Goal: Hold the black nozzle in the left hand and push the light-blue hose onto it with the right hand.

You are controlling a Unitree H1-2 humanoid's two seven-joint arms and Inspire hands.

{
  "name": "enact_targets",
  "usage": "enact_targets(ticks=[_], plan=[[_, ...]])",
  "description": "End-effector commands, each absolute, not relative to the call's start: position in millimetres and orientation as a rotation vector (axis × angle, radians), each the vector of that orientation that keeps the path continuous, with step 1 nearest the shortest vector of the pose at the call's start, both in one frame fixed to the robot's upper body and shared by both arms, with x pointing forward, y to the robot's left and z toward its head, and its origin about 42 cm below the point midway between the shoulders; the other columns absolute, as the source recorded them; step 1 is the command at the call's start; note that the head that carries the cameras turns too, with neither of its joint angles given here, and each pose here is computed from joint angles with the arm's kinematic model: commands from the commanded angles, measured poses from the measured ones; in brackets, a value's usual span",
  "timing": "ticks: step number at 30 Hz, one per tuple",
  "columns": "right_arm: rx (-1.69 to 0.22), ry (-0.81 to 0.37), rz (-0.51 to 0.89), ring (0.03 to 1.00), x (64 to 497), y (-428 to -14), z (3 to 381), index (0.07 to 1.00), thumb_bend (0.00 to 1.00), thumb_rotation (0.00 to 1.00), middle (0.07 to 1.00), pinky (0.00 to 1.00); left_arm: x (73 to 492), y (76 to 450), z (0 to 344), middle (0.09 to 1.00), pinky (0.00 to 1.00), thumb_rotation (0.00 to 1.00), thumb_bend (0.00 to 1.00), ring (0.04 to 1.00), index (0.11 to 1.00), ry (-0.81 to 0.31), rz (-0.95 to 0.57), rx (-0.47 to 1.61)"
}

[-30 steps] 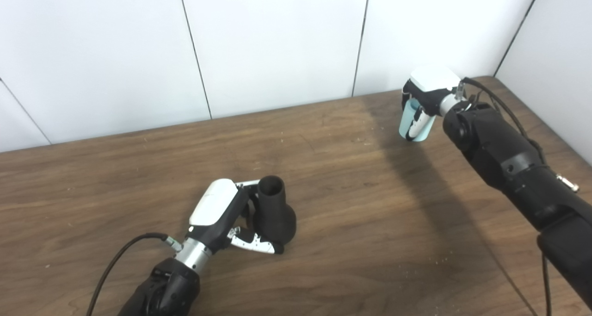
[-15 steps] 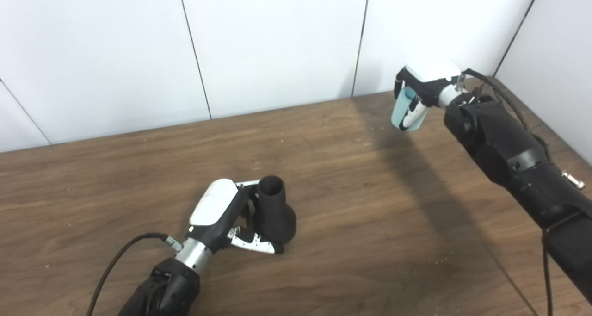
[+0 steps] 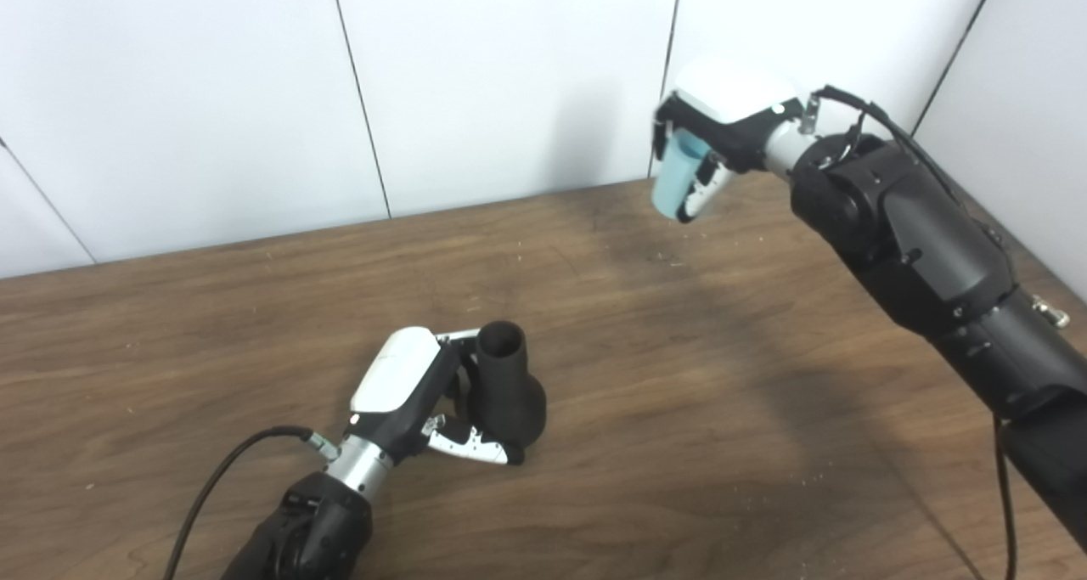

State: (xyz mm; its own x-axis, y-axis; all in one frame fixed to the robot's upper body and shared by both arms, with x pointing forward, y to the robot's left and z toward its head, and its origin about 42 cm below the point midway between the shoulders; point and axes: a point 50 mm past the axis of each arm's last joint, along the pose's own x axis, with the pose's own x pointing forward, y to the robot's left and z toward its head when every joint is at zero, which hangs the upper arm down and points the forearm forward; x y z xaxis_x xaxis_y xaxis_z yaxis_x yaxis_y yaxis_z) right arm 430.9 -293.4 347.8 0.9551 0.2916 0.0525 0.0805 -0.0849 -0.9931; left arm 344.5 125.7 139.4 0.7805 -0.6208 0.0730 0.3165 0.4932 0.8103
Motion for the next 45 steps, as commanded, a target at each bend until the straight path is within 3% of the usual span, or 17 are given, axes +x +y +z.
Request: enact_targets(ticks=[1, 6, 18, 45], plan=[[-1.669, -0.448, 0.122, 0.403, 424.0, -285.2, 401.8, 0.503, 0.52, 0.00, 0.492, 0.34, 309.9, 122.6, 80.5, 0.454, 0.48, 0.00, 0.53, 0.432, 0.499, -0.124, -0.781, 0.987], [-1.651, -0.550, 0.204, 0.407, 410.5, -266.0, 417.0, 0.505, 0.52, 0.00, 0.486, 0.34, 308.2, 115.7, 84.4, 0.462, 0.52, 0.00, 0.53, 0.457, 0.495, -0.124, -0.775, 0.988], [-1.560, -0.736, 0.354, 0.393, 395.8, -238.5, 431.7, 0.511, 0.52, 0.00, 0.487, 0.32, 309.4, 100.1, 90.6, 0.489, 0.49, 0.00, 0.53, 0.467, 0.472, -0.115, -0.775, 0.975], [-1.505, -0.858, 0.570, 0.375, 363.5, -181.8, 449.0, 0.535, 0.51, 0.00, 0.482, 0.30, 307.0, 86.3, 86.1, 0.471, 0.43, 0.00, 0.53, 0.432, 0.487, -0.101, -0.799, 0.986]])
